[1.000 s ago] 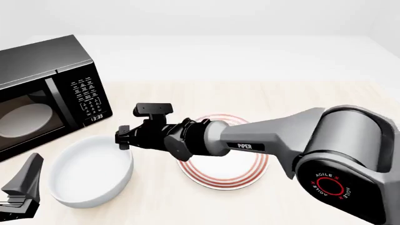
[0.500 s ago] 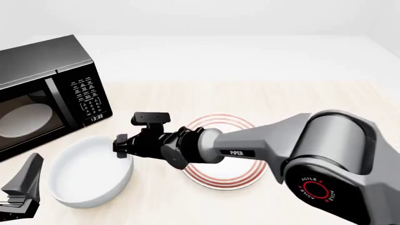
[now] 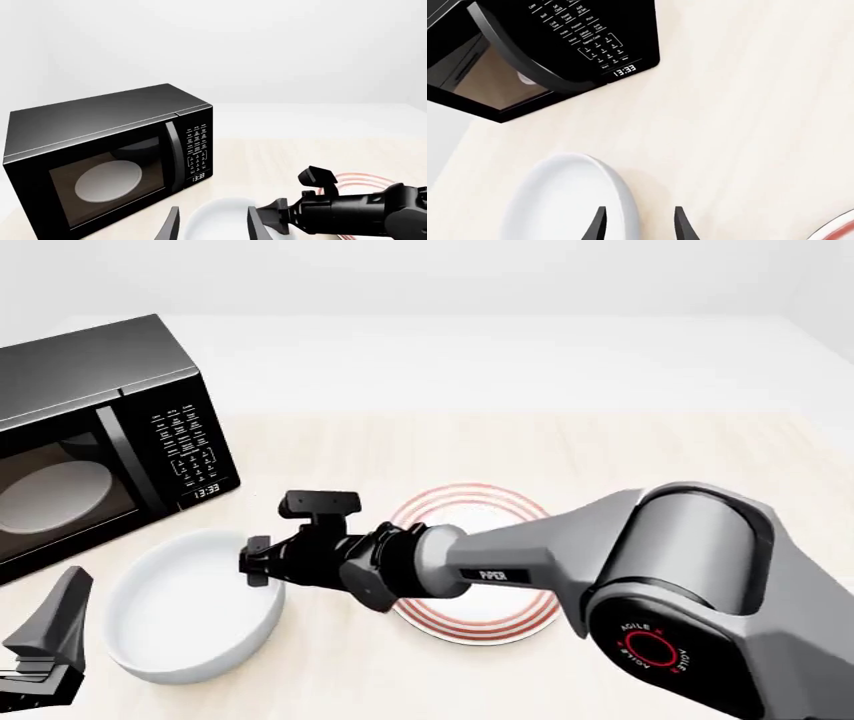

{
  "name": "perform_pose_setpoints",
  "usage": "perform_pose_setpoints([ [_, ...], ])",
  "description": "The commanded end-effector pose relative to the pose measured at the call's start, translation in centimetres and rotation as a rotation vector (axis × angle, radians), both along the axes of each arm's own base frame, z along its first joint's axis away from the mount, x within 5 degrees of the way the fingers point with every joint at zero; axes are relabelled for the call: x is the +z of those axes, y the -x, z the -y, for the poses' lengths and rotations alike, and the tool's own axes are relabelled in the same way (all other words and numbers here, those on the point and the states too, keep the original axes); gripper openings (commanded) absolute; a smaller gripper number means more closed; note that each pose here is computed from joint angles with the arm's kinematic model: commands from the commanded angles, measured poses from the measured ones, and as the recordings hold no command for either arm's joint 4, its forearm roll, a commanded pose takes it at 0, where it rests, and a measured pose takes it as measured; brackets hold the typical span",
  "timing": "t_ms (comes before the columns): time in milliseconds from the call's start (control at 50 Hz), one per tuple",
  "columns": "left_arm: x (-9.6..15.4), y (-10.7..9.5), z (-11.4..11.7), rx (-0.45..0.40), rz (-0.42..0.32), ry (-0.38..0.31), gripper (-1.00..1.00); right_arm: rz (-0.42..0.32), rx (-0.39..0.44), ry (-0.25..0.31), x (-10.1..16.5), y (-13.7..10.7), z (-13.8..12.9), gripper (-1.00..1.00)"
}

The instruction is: Put the white bowl to the right of the plate.

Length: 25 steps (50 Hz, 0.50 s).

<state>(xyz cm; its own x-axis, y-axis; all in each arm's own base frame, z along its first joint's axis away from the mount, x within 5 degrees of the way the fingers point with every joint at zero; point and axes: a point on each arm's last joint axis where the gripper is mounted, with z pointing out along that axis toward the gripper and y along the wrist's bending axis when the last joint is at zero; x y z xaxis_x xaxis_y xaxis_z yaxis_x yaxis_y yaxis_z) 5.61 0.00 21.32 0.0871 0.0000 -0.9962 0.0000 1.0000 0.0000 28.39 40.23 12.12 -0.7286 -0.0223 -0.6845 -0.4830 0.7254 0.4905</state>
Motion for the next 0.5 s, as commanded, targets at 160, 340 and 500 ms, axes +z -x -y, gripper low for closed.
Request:
perform_pose_setpoints([
  [160, 0.0, 0.0, 0.0, 0.000, 0.000, 0.000, 1.00, -0.013, -0.008, -0.007, -1.2, 0.0, -0.1, 1.00],
  [340, 0.0, 0.0, 0.0, 0.000, 0.000, 0.000, 1.00, -0.017, -0.012, -0.011, -1.8, 0.0, -0.1, 1.00],
  [500, 0.0, 0.0, 0.0, 0.000, 0.000, 0.000, 1.00, -0.016, 0.007, 0.004, -2.0, 0.5, -0.5, -1.00],
])
